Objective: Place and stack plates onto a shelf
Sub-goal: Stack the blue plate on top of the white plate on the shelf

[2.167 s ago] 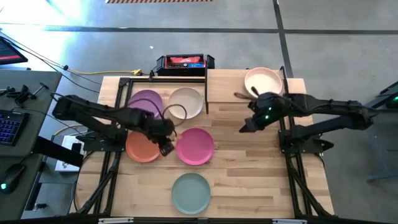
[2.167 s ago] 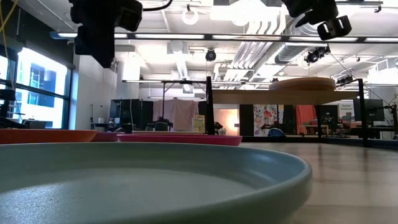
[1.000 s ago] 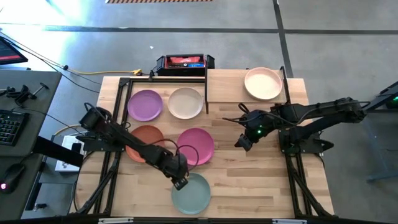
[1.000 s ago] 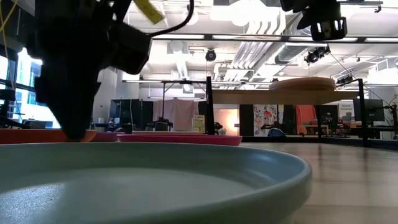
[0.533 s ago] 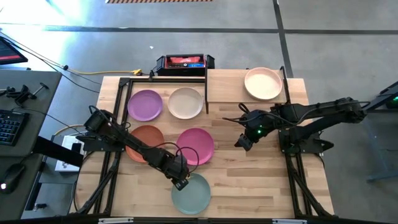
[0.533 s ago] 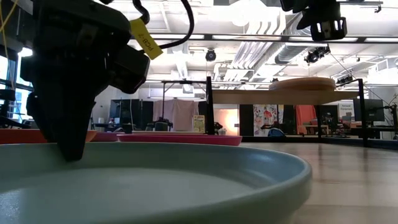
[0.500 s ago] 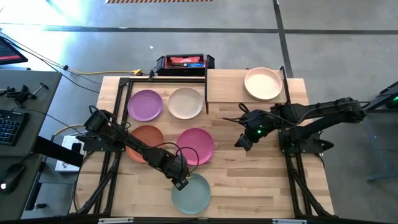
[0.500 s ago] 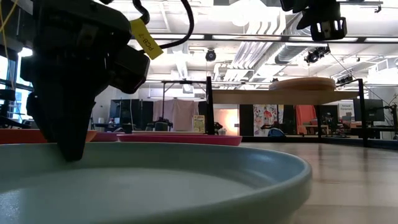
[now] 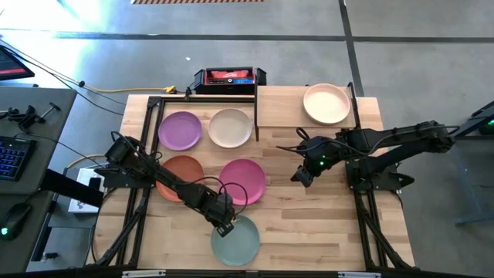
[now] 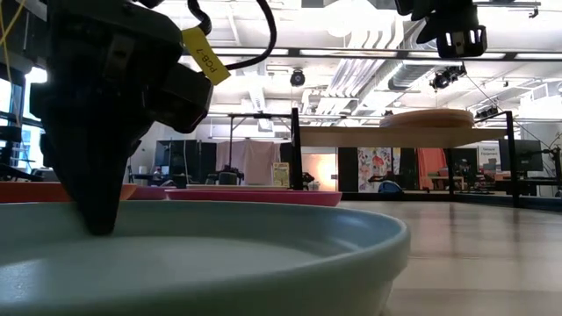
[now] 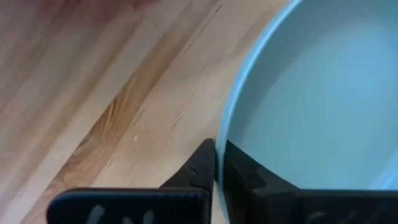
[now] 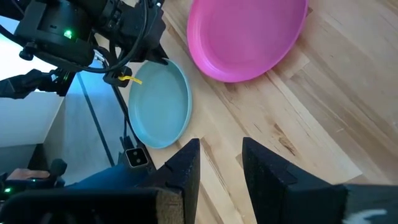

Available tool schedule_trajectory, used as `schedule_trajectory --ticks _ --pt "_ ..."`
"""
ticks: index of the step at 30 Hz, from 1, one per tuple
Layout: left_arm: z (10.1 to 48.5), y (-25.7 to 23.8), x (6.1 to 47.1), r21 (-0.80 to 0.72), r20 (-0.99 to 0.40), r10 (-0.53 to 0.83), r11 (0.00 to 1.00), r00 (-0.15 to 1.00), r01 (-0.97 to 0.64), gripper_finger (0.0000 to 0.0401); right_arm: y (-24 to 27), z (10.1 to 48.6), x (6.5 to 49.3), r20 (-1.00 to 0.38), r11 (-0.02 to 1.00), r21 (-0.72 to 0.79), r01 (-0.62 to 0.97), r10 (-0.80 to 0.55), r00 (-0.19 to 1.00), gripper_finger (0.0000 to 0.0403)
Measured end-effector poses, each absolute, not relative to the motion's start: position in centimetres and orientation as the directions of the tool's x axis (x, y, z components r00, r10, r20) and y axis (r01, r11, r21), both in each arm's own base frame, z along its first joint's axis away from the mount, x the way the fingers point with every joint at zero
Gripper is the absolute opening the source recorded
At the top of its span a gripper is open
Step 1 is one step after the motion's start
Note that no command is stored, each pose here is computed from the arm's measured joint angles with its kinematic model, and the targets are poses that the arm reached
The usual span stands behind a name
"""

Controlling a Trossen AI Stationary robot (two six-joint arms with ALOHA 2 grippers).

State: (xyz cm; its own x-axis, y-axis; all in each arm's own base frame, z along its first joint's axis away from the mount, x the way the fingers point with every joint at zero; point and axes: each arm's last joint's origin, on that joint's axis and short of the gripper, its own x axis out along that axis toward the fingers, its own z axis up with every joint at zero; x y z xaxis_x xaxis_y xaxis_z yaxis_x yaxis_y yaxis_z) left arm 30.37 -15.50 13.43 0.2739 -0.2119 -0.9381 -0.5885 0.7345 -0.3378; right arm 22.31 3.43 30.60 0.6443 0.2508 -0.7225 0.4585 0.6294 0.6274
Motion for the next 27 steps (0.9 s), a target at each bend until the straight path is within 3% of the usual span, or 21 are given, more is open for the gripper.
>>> schedule_trajectory --ticks 10,27 --pt "15.9 -15.6 31.4 -0.361 -0.925 -0.220 0.764 0.310 -0.536 0.0003 3.4 30.6 22.3 -0.722 0.631 0.627 0.457 0.251 0.644 0.0099" --pt "21.4 -11.4 32.6 -0.259 -0.944 -0.098 0.814 0.317 -0.520 0.0001 3.5 30.3 22.7 -0.732 0.651 0.610 0.452 0.243 0.637 0.0099"
